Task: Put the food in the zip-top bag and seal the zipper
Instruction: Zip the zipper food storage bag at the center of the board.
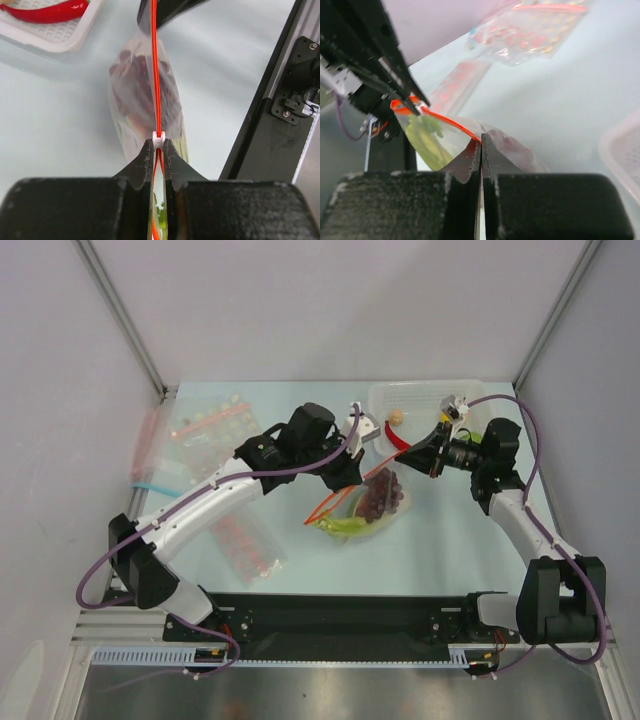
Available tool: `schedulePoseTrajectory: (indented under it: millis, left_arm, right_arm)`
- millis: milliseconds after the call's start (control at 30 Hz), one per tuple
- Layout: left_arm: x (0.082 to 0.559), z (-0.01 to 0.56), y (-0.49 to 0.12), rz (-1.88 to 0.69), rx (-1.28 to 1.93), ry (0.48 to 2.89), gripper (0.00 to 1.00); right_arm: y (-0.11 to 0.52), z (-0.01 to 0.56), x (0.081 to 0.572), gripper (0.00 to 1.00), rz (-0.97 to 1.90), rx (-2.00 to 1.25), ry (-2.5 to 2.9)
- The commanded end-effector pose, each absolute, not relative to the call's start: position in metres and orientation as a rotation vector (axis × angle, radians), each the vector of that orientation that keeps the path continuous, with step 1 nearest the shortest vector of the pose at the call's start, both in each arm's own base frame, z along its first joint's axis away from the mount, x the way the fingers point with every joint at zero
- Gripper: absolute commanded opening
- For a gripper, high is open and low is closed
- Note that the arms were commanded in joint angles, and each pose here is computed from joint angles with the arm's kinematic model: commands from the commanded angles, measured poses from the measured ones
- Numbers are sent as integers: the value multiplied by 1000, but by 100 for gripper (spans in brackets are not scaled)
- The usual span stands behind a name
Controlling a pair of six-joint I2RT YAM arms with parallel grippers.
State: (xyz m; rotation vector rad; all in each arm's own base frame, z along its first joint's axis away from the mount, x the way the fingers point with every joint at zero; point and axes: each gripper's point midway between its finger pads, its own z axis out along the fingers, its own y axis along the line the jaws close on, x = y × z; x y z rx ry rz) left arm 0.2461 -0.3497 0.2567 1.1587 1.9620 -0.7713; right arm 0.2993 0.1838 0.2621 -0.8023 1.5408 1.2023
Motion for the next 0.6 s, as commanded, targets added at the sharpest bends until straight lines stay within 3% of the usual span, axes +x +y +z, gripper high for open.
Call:
schedulePoseTrajectory:
  millis: [0, 567]
  left_arm:
    - [243, 262, -330, -751, 1104, 2005, 0]
    - [259, 248, -313, -742, 1014, 2095, 0]
  right_arm:
    - [152, 277, 343, 0, 1017, -594, 1543]
    - [63, 228, 391, 0, 755, -58, 1819]
